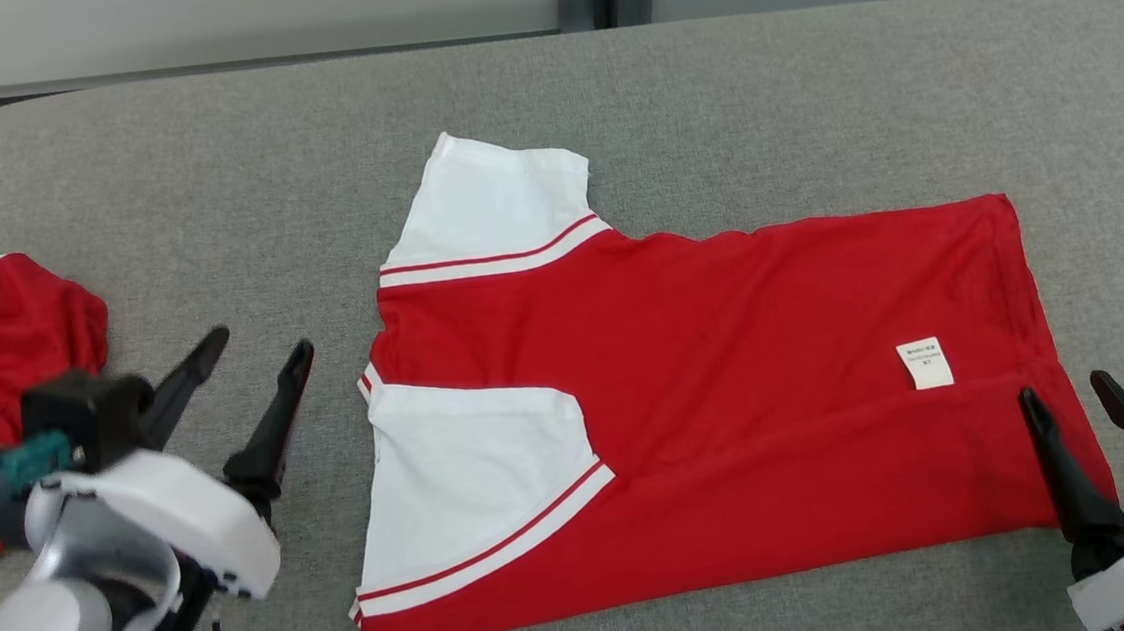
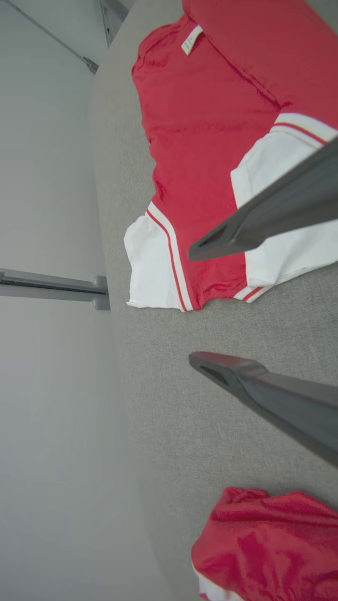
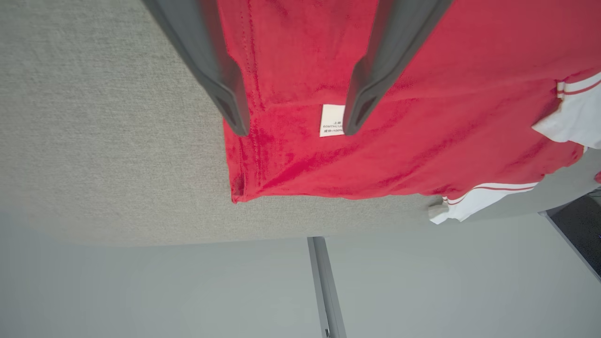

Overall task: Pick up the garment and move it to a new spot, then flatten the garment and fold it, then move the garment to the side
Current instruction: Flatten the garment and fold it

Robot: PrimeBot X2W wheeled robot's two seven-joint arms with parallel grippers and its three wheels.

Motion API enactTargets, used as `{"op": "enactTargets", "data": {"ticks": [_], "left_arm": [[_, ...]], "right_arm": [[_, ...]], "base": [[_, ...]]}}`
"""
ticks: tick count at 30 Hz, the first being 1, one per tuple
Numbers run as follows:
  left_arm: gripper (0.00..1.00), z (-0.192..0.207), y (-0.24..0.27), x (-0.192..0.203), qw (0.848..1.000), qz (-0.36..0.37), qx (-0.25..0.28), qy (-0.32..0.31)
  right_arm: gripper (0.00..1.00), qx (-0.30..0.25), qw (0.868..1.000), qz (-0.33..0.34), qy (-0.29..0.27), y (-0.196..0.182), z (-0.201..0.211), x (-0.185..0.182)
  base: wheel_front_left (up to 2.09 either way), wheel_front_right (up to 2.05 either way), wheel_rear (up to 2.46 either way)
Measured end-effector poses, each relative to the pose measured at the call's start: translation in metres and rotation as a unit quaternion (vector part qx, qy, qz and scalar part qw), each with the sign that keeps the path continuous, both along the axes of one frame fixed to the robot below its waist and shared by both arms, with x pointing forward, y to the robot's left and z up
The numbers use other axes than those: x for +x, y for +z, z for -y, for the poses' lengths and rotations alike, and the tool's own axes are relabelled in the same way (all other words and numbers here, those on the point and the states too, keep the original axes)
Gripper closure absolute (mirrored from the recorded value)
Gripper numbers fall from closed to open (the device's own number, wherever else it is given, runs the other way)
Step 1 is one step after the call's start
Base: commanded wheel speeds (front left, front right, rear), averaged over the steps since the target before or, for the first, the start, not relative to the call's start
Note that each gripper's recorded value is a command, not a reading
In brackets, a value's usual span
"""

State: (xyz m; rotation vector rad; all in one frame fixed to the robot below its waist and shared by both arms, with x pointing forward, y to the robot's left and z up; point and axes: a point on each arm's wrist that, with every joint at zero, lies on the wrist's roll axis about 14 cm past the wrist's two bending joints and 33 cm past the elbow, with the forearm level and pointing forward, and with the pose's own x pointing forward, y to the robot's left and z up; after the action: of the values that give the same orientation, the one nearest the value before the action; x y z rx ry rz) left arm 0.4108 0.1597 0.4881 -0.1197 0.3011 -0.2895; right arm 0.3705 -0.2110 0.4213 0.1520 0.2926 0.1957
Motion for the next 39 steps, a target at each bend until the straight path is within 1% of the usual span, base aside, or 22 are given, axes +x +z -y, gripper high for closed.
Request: {"op": "enactTargets", "data": {"ticks": [3, 4, 9, 14, 17, 21, 26, 35, 39], "left_arm": [[0.0, 0.014, 0.003, 0.037, 0.999, -0.018, 0.007, -0.043], [0.0, 0.021, 0.001, 0.061, 0.997, -0.043, 0.003, -0.066], [0.0, 0.03, -0.008, 0.116, 0.989, -0.106, 0.036, -0.101], [0.0, 0.048, -0.038, 0.147, 0.973, -0.184, 0.057, -0.13], [0.0, 0.058, -0.05, 0.165, 0.967, -0.201, 0.065, -0.139], [0.0, 0.07, -0.071, 0.183, 0.961, -0.222, 0.068, -0.149], [0.0, 0.083, -0.097, 0.194, 0.952, -0.246, 0.075, -0.164], [0.0, 0.091, -0.126, 0.207, 0.944, -0.262, 0.1, -0.175], [0.0, 0.09, -0.129, 0.211, 0.943, -0.262, 0.106, -0.174]], "right_arm": [[0.0, 0.002, 1.0, 0.001, 0.011, -0.002, -0.009, 0.011], [0.0, 0.003, 1.0, 0.001, 0.018, -0.004, -0.013, 0.017], [0.0, 0.018, 1.0, 0.004, 0.017, -0.007, -0.019, 0.031], [0.0, 0.031, 0.999, -0.007, 0.005, -0.019, -0.019, 0.031], [0.0, 0.03, 0.999, -0.016, -0.009, -0.027, -0.011, 0.031], [0.0, 0.031, 0.999, -0.032, -0.024, -0.04, -0.003, 0.028], [0.0, 0.028, 0.998, -0.049, -0.039, -0.051, 0.006, 0.025], [0.0, 0.03, 0.996, -0.059, -0.052, -0.06, 0.01, 0.026], [0.0, 0.031, 0.996, -0.057, -0.054, -0.06, 0.01, 0.027]], "base": [[0.0, 0.0, 0.0], [0.0, 0.0, 0.0], [0.0, 0.0, 0.0], [0.0, 0.0, 0.0], [0.0, 0.0, 0.0], [0.0, 0.0, 0.0], [0.0, 0.0, 0.0], [0.0, 0.0, 0.0], [0.0, 0.0, 0.0]]}}
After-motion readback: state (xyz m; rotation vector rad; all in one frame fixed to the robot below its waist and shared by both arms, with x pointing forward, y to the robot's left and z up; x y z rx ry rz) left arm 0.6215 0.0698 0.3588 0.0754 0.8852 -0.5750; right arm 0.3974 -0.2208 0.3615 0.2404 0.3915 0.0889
